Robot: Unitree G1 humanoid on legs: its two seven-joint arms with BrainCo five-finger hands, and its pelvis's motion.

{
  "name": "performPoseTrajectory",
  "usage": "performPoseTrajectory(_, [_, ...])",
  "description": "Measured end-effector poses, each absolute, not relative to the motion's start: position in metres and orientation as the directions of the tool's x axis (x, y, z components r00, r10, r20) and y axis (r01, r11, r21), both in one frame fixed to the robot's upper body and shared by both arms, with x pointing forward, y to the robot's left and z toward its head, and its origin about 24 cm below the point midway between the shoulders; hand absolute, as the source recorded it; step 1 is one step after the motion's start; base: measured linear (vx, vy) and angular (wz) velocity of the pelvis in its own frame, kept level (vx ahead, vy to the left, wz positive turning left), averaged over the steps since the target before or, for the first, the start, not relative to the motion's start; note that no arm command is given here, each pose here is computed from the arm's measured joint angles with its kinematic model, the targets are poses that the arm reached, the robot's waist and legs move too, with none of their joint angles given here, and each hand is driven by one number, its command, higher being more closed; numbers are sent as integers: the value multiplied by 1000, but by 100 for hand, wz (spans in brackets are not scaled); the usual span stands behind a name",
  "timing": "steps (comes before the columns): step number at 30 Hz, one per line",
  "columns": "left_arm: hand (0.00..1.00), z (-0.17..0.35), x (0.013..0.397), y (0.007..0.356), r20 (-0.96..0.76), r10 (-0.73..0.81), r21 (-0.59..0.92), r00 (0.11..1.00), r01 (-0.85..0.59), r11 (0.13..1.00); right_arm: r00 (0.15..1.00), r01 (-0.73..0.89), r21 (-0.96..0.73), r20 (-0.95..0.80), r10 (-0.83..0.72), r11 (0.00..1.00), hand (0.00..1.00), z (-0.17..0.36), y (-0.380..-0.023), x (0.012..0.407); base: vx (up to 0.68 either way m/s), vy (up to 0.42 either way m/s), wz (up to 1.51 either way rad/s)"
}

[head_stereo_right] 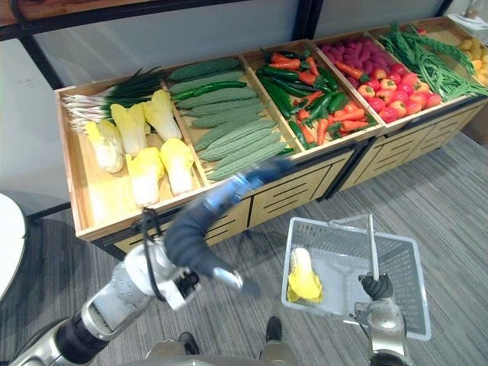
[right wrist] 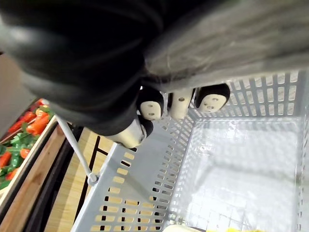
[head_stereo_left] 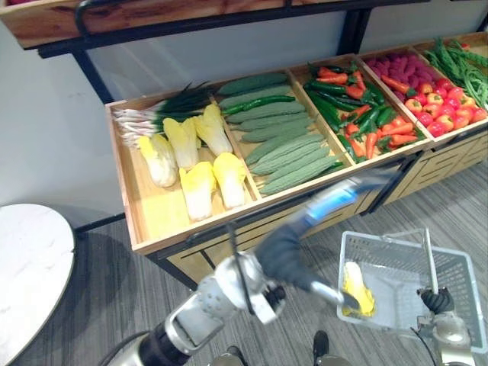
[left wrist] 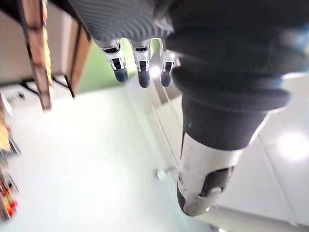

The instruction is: Pick vegetable in the basket

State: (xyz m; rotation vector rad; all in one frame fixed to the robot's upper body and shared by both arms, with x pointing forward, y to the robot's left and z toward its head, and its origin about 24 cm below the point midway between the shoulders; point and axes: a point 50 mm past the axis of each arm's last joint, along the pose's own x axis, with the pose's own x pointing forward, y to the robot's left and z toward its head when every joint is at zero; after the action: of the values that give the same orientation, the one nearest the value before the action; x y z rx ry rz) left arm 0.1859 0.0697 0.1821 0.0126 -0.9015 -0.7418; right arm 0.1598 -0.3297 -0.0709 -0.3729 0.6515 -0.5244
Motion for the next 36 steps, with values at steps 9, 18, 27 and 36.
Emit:
performPoseTrajectory(9, [0, 128, 215, 173, 547, 5, 65, 837, -49, 997, 452, 463, -408, -655, -605, 787, 100, -113, -326, 99, 3, 3, 44])
performPoseTrajectory(18, [0, 64, 197, 245, 273, 552, 122, 788, -598, 792, 317, 506, -383, -751, -579, 773, 100, -138, -297, 57, 10, 26, 18])
performPoseTrajectory(27, [0, -26, 151, 291, -92, 812, 364, 576, -740, 566, 337, 490, -378, -749, -570, 786, 100, -141, -279, 56, 7, 11, 5])
performPoseTrajectory(36, [0, -131, 63, 272, -607, 740, 507, 289, -576, 641, 359, 465, -346, -768, -531, 815, 100, -147, -262, 67, 51, 25, 5])
